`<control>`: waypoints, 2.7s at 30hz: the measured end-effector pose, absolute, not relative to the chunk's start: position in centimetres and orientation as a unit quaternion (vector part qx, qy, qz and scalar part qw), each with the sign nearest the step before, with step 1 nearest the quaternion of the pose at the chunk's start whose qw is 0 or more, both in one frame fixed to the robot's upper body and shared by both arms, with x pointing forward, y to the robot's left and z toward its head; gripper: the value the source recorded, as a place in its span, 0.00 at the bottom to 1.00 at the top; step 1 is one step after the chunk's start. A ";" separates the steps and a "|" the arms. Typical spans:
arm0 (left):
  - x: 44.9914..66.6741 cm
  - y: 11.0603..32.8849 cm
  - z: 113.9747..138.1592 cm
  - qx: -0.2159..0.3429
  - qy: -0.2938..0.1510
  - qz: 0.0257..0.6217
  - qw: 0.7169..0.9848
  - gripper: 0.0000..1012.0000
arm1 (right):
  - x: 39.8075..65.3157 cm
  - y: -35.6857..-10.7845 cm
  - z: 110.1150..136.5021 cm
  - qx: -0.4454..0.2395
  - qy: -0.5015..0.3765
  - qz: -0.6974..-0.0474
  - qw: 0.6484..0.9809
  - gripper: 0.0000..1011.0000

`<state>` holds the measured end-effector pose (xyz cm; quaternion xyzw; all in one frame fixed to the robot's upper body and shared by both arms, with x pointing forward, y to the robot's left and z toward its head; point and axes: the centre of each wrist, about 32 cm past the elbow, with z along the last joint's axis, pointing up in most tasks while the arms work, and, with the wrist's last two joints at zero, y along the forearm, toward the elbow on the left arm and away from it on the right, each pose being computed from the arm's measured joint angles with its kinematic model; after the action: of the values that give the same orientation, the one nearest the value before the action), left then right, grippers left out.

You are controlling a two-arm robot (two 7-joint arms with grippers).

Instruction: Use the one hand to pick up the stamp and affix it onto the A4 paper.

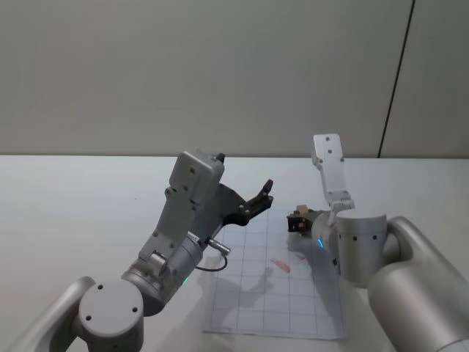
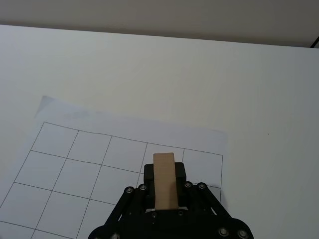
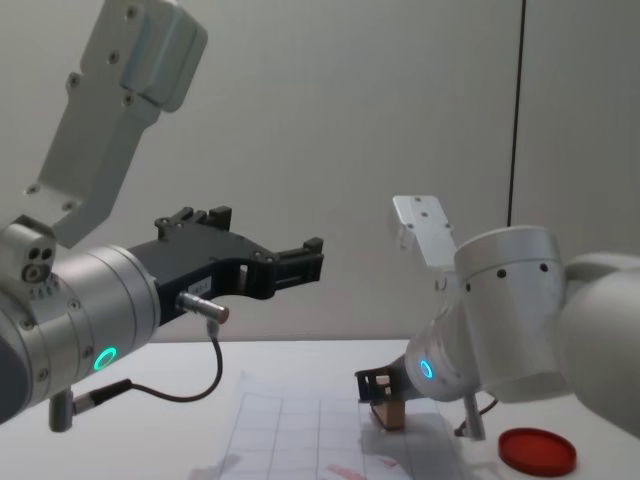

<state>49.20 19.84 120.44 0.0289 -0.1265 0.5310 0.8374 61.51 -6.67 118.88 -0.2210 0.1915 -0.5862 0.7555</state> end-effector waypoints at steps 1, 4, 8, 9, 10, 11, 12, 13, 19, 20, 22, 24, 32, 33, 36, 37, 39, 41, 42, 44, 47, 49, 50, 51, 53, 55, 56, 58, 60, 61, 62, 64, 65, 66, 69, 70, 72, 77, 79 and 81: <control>49.2 19.8 120.4 0.029 -0.126 0.531 0.837 0.99 | 61.4 -6.7 118.7 -0.221 0.191 -0.586 0.756 0.22; 49.2 19.8 120.4 0.029 -0.126 0.531 0.837 0.99 | 61.4 -6.7 118.5 -0.221 0.191 -0.586 0.756 0.22; 49.2 19.8 120.4 0.029 -0.126 0.531 0.837 0.99 | 61.3 -6.7 118.2 -0.222 0.189 -0.586 0.756 0.22; 49.2 19.8 120.4 0.029 -0.126 0.531 0.837 0.99 | 61.3 -6.7 118.1 -0.222 0.189 -0.586 0.756 0.22; 49.2 19.8 120.4 0.029 -0.126 0.531 0.837 0.99 | 61.3 -6.7 118.1 -0.222 0.189 -0.586 0.756 0.22; 49.2 19.8 120.4 0.029 -0.126 0.531 0.837 0.99 | 61.2 -6.8 118.0 -0.223 0.189 -0.586 0.756 0.22; 49.2 19.8 120.4 0.029 -0.126 0.531 0.837 0.99 | 61.2 -6.8 118.0 -0.223 0.188 -0.586 0.756 0.22; 49.2 19.8 120.4 0.029 -0.126 0.531 0.837 0.99 | 61.2 -6.8 118.0 -0.223 0.188 -0.586 0.756 0.22; 49.2 19.8 120.4 0.029 -0.126 0.531 0.837 0.99 | 61.1 -6.9 117.6 -0.223 0.187 -0.585 0.757 0.22; 49.2 19.8 120.4 0.029 -0.126 0.531 0.837 0.99 | 61.1 -6.9 117.5 -0.222 0.186 -0.585 0.757 0.22; 49.2 19.8 120.4 0.029 -0.126 0.531 0.837 0.99 | 61.0 -7.0 117.5 -0.221 0.185 -0.585 0.758 0.22; 49.2 19.8 120.4 0.029 -0.126 0.531 0.837 0.99 | 60.9 -7.0 117.4 -0.218 0.184 -0.585 0.759 0.22; 49.2 19.8 120.4 0.029 -0.126 0.531 0.837 0.99 | 60.5 -7.2 117.1 -0.206 0.175 -0.585 0.765 0.22; 49.2 19.8 120.4 0.029 -0.126 0.531 0.837 0.99 | 60.4 -7.3 117.1 -0.203 0.173 -0.585 0.766 0.22; 49.2 19.8 120.4 0.029 -0.126 0.531 0.837 0.99 | 60.2 -7.4 117.0 -0.198 0.169 -0.585 0.768 0.22; 49.2 19.8 120.4 0.029 -0.126 0.531 0.837 0.99 | 60.2 -7.5 117.0 -0.197 0.169 -0.585 0.769 0.22; 49.2 19.8 120.4 0.029 -0.126 0.531 0.837 0.99 | 60.0 -7.6 117.0 -0.194 0.167 -0.585 0.770 0.22; 49.2 19.8 120.4 0.029 -0.126 0.531 0.837 0.99 | 60.0 -7.6 116.9 -0.192 0.166 -0.584 0.771 0.22; 49.2 19.8 120.4 0.029 -0.126 0.531 0.837 0.99 | 59.9 -7.7 116.9 -0.191 0.166 -0.585 0.771 0.22; 49.2 19.8 120.4 0.029 -0.126 0.531 0.837 0.99 | 59.8 -7.8 117.0 -0.188 0.165 -0.584 0.772 0.22; 49.2 19.8 120.4 0.029 -0.126 0.531 0.837 0.99 | 59.6 -7.9 117.2 -0.182 0.164 -0.583 0.774 0.22; 49.2 19.8 120.4 0.029 -0.126 0.531 0.837 0.99 | 59.6 -8.0 117.6 -0.175 0.163 -0.582 0.777 0.22; 49.2 19.8 120.4 0.029 -0.126 0.531 0.837 0.99 | 59.5 -8.0 117.7 -0.173 0.163 -0.582 0.778 0.22; 49.2 19.8 120.4 0.029 -0.126 0.531 0.837 0.99 | 59.5 -8.0 118.0 -0.169 0.162 -0.582 0.779 0.22; 49.2 19.8 120.4 0.029 -0.126 0.531 0.837 0.99 | 59.5 -8.1 118.5 -0.161 0.161 -0.581 0.782 0.22; 49.2 19.8 120.4 0.029 -0.126 0.531 0.837 0.99 | 59.4 -8.1 118.9 -0.154 0.159 -0.580 0.784 0.22; 49.2 19.8 120.4 0.029 -0.126 0.531 0.837 0.99 | 59.4 -8.2 119.3 -0.148 0.159 -0.579 0.786 0.22; 49.2 19.8 120.4 0.029 -0.126 0.531 0.837 0.99 | 59.4 -8.3 120.1 -0.136 0.157 -0.578 0.789 0.22; 49.2 19.8 120.4 0.029 -0.126 0.531 0.837 0.99 | 59.3 -8.4 120.5 -0.129 0.156 -0.577 0.791 0.22; 49.2 19.8 120.4 0.029 -0.126 0.531 0.837 0.99 | 59.3 -8.4 120.8 -0.126 0.156 -0.577 0.792 0.22; 49.2 19.8 120.4 0.029 -0.126 0.531 0.837 0.99 | 59.3 -8.5 121.2 -0.120 0.155 -0.576 0.794 0.22; 49.2 19.8 120.4 0.029 -0.126 0.531 0.837 0.99 | 59.2 -8.7 122.0 -0.110 0.154 -0.576 0.795 0.22; 49.2 19.8 120.4 0.029 -0.126 0.531 0.837 0.99 | 59.2 -8.8 122.2 -0.108 0.154 -0.576 0.796 0.22; 49.2 19.8 120.4 0.029 -0.126 0.531 0.837 0.99 | 59.2 -8.9 122.4 -0.105 0.153 -0.576 0.796 0.22; 49.2 19.8 120.4 0.029 -0.126 0.531 0.837 0.99 | 59.1 -9.3 123.0 -0.101 0.154 -0.577 0.796 0.22; 49.2 19.8 120.4 0.029 -0.126 0.531 0.837 0.99 | 59.0 -9.4 123.2 -0.100 0.153 -0.578 0.795 0.22; 49.2 19.8 120.4 0.029 -0.126 0.531 0.837 0.99 | 58.9 -9.9 123.5 -0.100 0.154 -0.579 0.795 0.22; 49.2 19.8 120.4 0.029 -0.126 0.531 0.837 0.99 | 58.3 -11.6 123.8 -0.109 0.154 -0.581 0.792 0.22; 49.2 19.8 120.4 0.029 -0.126 0.531 0.837 0.99 | 58.0 -12.2 123.8 -0.113 0.153 -0.583 0.790 0.22; 49.2 19.8 120.4 0.029 -0.126 0.531 0.837 0.99 | 57.5 -13.1 123.5 -0.123 0.153 -0.584 0.788 0.22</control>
<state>49.20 19.84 120.44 0.0289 -0.1265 0.5310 0.8374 57.54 -13.12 123.47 -0.1226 0.1530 -0.5841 0.7877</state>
